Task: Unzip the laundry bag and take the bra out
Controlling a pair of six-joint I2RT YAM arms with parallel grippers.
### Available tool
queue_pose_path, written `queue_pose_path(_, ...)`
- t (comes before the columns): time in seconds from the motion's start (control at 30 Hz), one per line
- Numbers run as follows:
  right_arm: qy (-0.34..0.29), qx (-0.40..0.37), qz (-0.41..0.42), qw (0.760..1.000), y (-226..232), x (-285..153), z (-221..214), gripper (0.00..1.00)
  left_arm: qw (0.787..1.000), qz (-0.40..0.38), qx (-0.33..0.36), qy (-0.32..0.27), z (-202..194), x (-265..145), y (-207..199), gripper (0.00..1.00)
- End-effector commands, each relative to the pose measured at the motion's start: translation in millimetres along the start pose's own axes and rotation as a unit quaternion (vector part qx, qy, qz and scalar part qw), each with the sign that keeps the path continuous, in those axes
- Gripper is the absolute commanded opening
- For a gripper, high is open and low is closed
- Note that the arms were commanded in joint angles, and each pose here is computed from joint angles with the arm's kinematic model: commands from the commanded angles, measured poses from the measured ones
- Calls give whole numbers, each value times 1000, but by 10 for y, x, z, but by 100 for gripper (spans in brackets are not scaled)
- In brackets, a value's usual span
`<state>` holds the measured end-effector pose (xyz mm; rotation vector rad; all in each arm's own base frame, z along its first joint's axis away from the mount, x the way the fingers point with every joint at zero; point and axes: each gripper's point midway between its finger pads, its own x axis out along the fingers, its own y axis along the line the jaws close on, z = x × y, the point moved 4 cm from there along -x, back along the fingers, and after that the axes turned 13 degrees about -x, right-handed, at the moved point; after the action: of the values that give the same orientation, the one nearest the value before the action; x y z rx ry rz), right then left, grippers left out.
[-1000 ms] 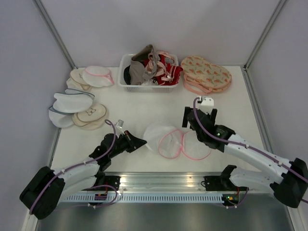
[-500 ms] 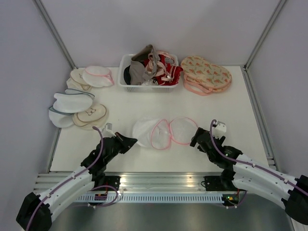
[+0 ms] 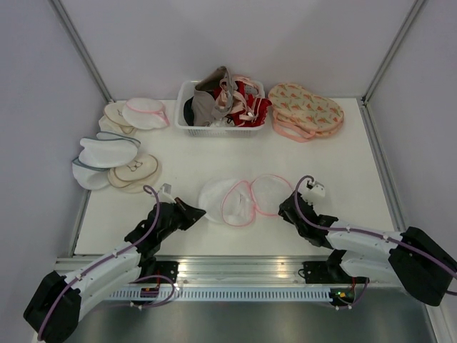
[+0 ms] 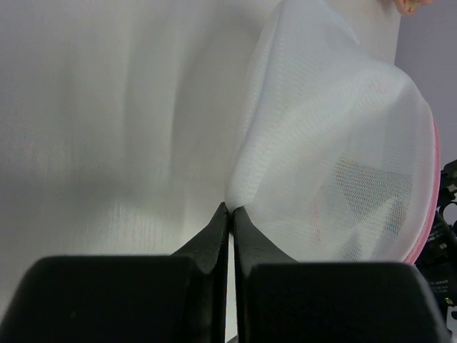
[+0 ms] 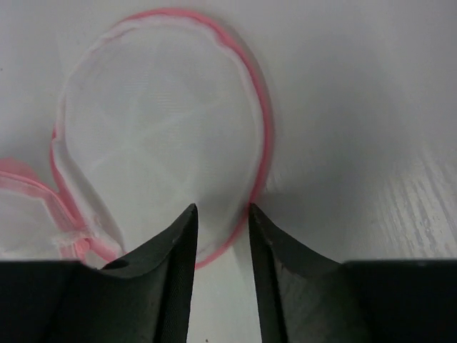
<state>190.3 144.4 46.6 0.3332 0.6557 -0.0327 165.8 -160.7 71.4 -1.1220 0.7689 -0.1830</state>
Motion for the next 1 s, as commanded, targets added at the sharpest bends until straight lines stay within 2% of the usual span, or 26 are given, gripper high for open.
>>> queue_pose_path(0.0, 0, 17, -25, 1000, 8, 128, -10, 38, 1000, -16, 11, 5, -24, 3, 10, 2)
queue_pose_path(0.07, 7, 4, -49, 999, -42, 151, -26, 18, 1000, -18, 12, 4, -21, 6, -3, 2)
queue_pose_path(0.1, 2, 3, -55, 998, -42, 161, 1, 0, 1000, -21, 11, 17, -57, -5, -4, 2)
queue_pose_path(0.27, -27, -10, -65, 997, -103, 23, 183, 0, 999, -27, 12, 23, -72, -8, -19, 2)
queue_pose_path(0.37, -76, -24, -51, 996, -26, -204, 564, 0, 999, -35, 12, 26, -78, -11, -58, 2)
queue_pose_path(0.4, -79, -61, -60, 993, -68, -263, 621, 0, 999, -37, 12, 27, -79, -11, -72, 2)
queue_pose_path(0.47, -107, -72, -61, 990, 21, -411, 910, 0, 997, -60, 17, 36, -89, -14, -182, 2)
queue_pose_path(0.5, -98, -108, -78, 986, -28, -461, 939, 0, 997, -65, 23, 43, -103, -8, -211, 16)
queue_pose_path(0.57, -106, -131, -92, 981, 69, -547, 1163, 0, 994, -85, 40, 58, -117, -15, -361, 45)
queue_pose_path(0.6, -92, -158, -108, 977, 36, -569, 1170, 0, 993, -86, 45, 63, -123, -5, -391, 65)
queue_pose_path(0.7, -81, -220, -139, 962, 115, -579, 1302, 0, 991, -94, 59, 72, -117, -5, -530, 85)
queue_pose_path(0.83, -78, -326, -161, 928, 305, -590, 1331, 0, 993, -76, 65, 58, -57, -19, -563, 96)
queue_pose_path(0.9, -83, -387, -178, 901, 440, -577, 1337, 0, 996, -61, 59, 37, 3, -25, -545, 96)
queue_pose_path(0.93, -96, -417, -160, 890, 613, -634, 1275, 0, 997, -42, 56, 33, 11, -34, -473, 96)
queue_pose_path(0.97, -101, -465, -171, 863, 696, -608, 1211, 0, 998, -36, 53, 17, 54, -48, -456, 97)
